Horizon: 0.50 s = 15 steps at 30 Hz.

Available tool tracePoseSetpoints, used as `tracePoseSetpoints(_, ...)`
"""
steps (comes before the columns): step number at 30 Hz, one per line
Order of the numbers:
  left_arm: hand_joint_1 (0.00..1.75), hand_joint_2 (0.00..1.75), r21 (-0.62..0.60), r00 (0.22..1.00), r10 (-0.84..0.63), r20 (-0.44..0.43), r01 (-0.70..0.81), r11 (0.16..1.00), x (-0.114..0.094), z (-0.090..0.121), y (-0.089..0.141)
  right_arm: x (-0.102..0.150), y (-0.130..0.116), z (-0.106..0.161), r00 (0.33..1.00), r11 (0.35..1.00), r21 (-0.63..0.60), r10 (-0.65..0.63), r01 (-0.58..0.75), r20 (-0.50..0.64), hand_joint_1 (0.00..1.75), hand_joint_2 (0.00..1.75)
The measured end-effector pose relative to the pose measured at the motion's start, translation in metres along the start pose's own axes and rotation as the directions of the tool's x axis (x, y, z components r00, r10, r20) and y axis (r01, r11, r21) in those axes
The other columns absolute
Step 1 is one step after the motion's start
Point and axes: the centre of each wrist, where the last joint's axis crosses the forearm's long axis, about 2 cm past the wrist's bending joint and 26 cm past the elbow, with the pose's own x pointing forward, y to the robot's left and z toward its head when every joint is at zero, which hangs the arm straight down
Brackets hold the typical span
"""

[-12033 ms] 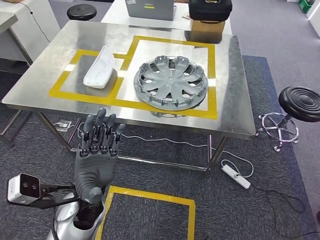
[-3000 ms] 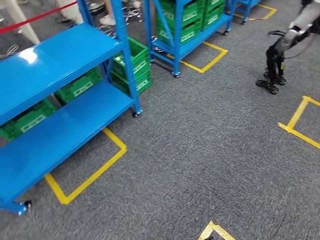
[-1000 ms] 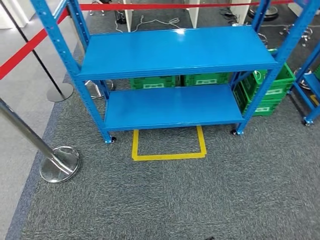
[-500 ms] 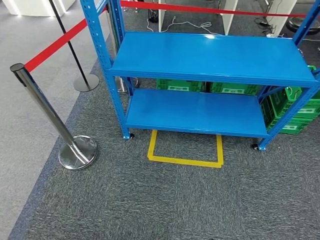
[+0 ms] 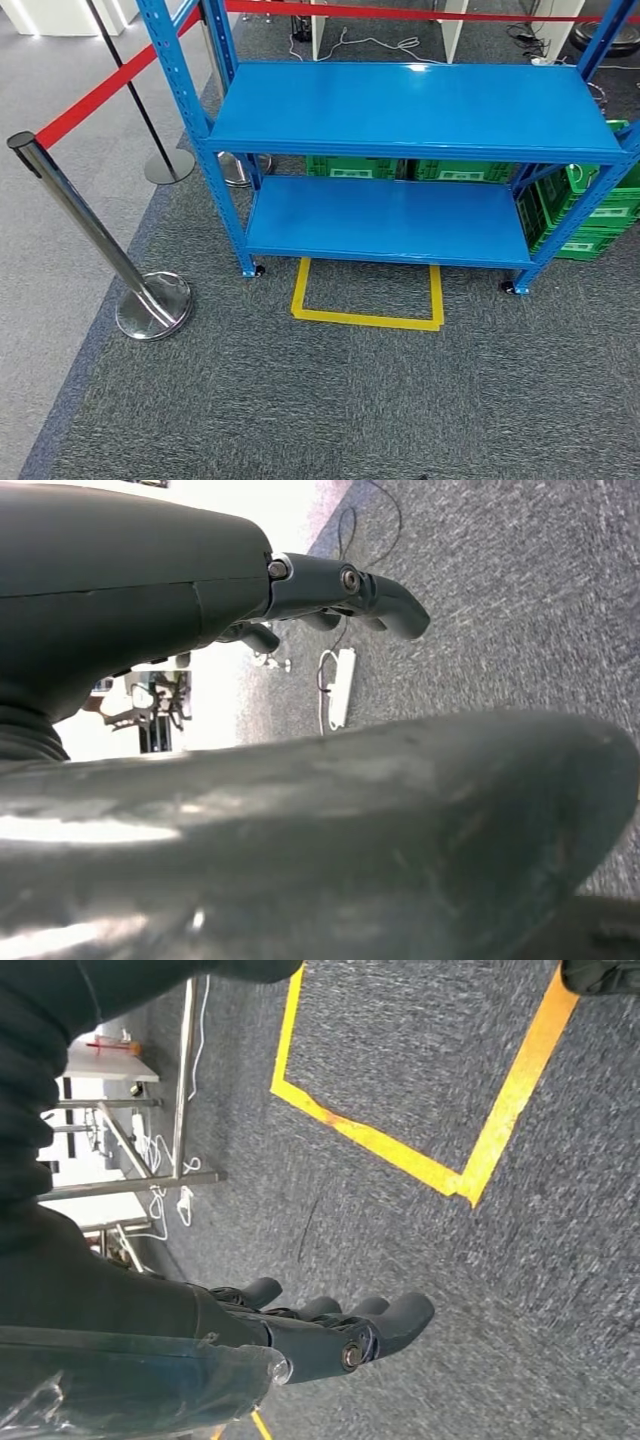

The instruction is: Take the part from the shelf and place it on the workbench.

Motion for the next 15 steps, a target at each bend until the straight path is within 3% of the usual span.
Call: tracePoseSetpoints(15, 0.00, 0.00, 0.006, 1.000, -0.007, 0.004, 0.007, 1.000, 0.0007, 0.0006, -0.0010, 0.0005, 0.0000, 0.0001, 1.000, 1.000, -0.003, 0.009, -0.009, -0.007, 0.00, 1.75)
